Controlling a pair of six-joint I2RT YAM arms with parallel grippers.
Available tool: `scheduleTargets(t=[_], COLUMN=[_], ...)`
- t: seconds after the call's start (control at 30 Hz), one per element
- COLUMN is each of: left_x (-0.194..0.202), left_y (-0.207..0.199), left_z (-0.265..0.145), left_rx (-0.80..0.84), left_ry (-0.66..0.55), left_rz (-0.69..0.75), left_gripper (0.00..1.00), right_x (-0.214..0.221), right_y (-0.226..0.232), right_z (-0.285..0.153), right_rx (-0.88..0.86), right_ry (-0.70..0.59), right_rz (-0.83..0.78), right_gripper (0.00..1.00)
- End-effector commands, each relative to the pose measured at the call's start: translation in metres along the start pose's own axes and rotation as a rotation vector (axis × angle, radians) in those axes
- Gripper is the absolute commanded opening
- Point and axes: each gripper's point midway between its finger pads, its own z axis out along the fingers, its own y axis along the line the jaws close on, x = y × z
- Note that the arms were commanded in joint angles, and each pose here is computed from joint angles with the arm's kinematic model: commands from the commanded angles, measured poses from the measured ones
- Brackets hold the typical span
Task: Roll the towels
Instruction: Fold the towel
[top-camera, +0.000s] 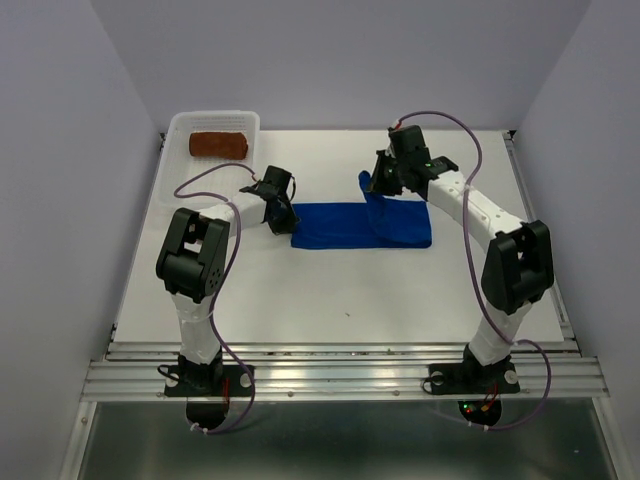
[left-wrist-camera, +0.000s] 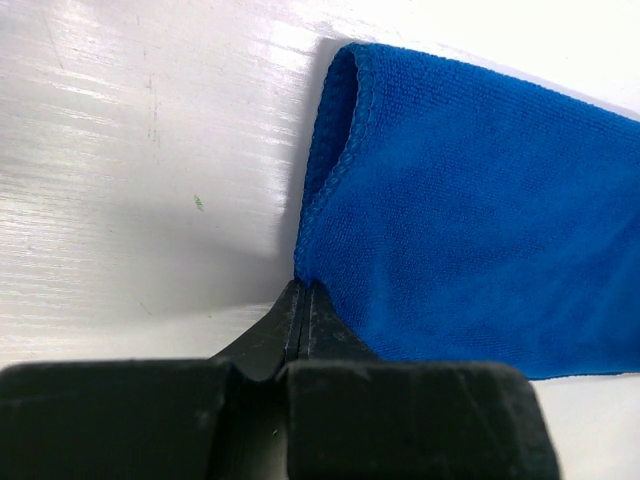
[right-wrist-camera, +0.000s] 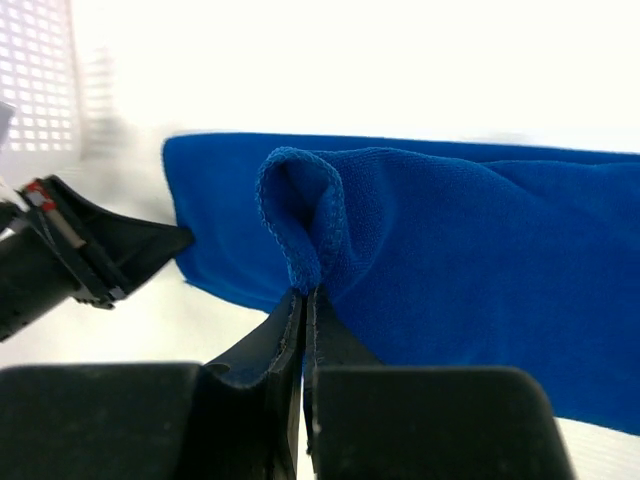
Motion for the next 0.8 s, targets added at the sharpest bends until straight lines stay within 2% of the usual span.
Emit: scheduleTargets(t=[0.0,0.43,0.77], left_x=[0.005,0.003,0.005], left_y=[0.007,0.003,0.003], left_z=[-0.01,-0.012,-0.012], left_rx=[-0.023,-0.001,0.008], left_ry=[0.002,0.001,0.003], left_rz=[0.02,0.023,0.02], left_gripper=[0.0,0.0,0.0], right_x=[-0.031,-0.024,-0.016], right_y=[0.046,0.098,0.111], right_z=[-0.002,0.01,0.014], right_rx=[-0.135,-0.238,-0.251], right_ry=[-0.088,-0.069,-0.055], right_rz=[0.011,-0.025,-0.048], right_gripper=[0.01,0.01,0.01])
